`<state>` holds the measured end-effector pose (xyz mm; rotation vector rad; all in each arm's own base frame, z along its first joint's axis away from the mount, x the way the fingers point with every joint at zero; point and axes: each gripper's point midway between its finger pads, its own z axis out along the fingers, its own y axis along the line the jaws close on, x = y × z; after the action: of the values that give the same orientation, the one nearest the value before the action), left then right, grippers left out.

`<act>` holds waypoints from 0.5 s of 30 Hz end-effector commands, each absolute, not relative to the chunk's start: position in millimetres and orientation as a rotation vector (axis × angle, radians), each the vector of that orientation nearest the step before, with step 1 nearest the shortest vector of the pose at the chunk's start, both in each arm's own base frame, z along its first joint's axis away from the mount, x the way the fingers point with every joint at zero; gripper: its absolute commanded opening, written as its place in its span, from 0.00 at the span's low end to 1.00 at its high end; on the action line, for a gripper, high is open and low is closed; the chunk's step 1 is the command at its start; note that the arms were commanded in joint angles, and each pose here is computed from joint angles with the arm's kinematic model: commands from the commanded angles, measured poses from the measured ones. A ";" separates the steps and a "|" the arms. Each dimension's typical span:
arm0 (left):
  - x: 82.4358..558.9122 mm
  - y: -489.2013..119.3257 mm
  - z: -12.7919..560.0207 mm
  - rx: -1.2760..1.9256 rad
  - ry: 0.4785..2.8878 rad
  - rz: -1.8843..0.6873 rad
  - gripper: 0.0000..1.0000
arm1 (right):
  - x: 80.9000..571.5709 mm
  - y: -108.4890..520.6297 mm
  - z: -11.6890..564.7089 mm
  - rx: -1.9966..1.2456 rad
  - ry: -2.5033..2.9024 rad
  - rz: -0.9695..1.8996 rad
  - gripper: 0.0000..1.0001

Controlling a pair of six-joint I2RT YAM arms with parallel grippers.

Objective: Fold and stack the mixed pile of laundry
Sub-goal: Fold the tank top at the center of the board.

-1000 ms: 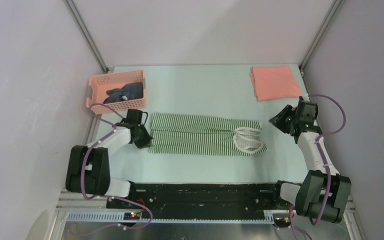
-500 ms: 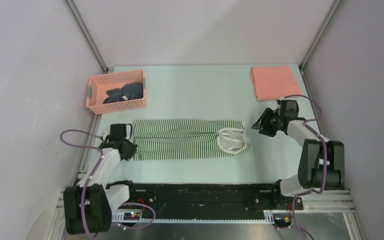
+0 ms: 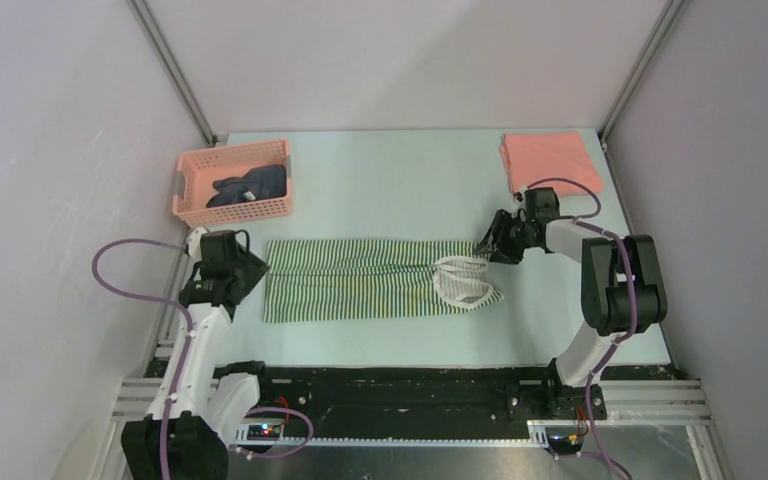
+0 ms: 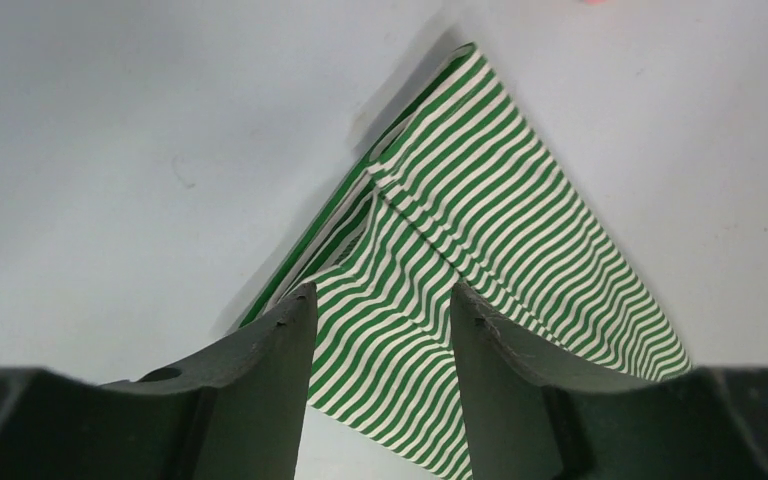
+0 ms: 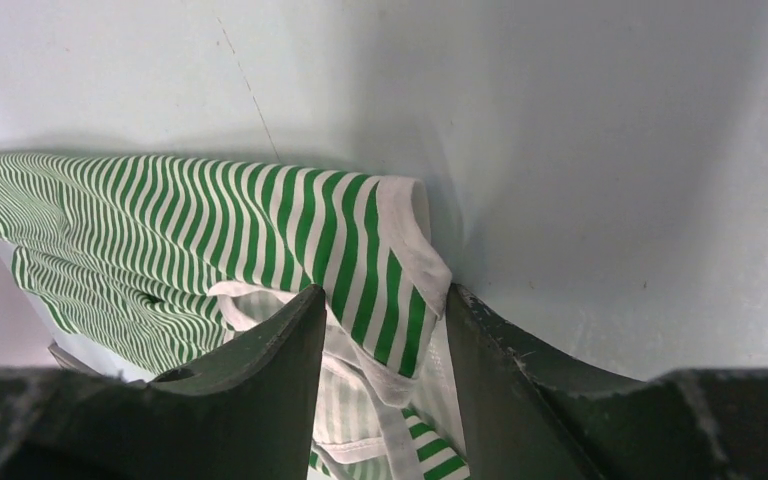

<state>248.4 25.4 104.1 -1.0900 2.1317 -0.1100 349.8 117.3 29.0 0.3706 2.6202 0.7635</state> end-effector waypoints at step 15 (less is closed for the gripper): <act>275.9 1.7 148.5 -0.758 2.160 -0.245 0.57 | 413.0 112.1 34.5 0.281 2.624 0.572 0.00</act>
<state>258.7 10.3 121.8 -0.8616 2.1969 -0.1785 390.8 115.0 23.3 0.3733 2.6543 0.6435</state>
